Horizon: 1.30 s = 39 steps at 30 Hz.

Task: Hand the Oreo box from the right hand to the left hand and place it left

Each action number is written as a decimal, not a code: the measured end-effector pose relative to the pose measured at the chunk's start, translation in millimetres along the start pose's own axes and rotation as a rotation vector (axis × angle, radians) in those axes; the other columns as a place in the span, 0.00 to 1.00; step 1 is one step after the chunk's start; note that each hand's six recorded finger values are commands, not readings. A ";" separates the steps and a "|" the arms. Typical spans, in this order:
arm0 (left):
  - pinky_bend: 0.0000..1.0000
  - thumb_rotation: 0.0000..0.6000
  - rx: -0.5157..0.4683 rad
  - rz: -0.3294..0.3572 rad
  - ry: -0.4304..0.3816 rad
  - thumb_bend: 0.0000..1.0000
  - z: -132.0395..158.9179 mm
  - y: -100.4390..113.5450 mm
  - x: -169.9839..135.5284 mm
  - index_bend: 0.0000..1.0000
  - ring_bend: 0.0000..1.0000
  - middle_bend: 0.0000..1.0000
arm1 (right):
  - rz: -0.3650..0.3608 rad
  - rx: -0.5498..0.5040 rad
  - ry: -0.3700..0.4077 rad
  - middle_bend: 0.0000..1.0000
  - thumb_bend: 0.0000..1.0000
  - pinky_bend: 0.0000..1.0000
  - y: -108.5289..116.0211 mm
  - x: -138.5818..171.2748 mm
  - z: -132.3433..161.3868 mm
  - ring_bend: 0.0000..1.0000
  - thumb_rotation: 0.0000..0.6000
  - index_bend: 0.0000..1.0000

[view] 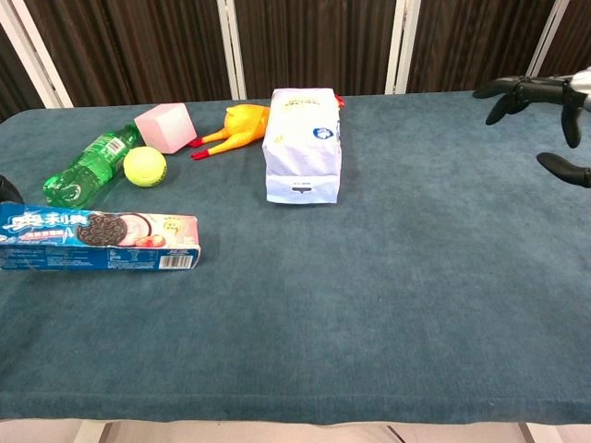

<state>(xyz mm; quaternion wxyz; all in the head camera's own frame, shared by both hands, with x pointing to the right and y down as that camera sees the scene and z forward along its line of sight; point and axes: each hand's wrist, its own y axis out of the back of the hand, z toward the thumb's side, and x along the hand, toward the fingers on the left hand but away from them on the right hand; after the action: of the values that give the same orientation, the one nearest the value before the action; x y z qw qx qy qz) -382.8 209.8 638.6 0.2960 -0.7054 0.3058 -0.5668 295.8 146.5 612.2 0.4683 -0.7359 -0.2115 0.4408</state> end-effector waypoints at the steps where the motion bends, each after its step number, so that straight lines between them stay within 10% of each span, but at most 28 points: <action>1: 0.77 1.00 -0.012 -0.011 0.014 0.45 -5.2 -2.6 -2.1 0.75 0.75 0.81 | 0.005 0.006 -0.007 0.19 0.51 0.51 -2.7 4.0 -4.9 0.15 1.00 0.07; 10: 0.40 1.00 0.010 -0.053 0.062 0.42 -30.6 -20.3 -8.4 0.25 0.26 0.25 | 0.022 -0.002 -0.050 0.19 0.51 0.51 -16.7 18.5 -28.5 0.15 1.00 0.09; 17: 0.27 1.00 0.062 -0.041 0.051 0.35 -37.9 -31.2 -6.3 0.04 0.02 0.02 | 0.010 -0.013 -0.044 0.19 0.51 0.51 -22.2 21.0 -30.7 0.15 1.00 0.09; 32: 0.16 1.00 0.073 0.185 -0.009 0.28 -34.3 10.6 -34.1 0.04 0.00 0.00 | -0.070 -0.004 -0.037 0.19 0.47 0.31 -9.2 49.8 -28.2 0.13 1.00 0.07; 39: 0.15 1.00 0.131 0.242 0.009 0.28 -38.6 32.9 -75.2 0.11 0.00 0.03 | -0.045 0.017 -0.164 0.12 0.35 0.21 -3.6 97.0 -33.0 0.05 1.00 0.00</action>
<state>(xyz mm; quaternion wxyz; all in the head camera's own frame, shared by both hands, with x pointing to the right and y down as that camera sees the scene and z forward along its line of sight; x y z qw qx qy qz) -436.7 243.8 574.1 0.4062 -0.6400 0.3523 -0.5489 374.7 201.9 577.3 0.4654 -0.6886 -0.2619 0.4906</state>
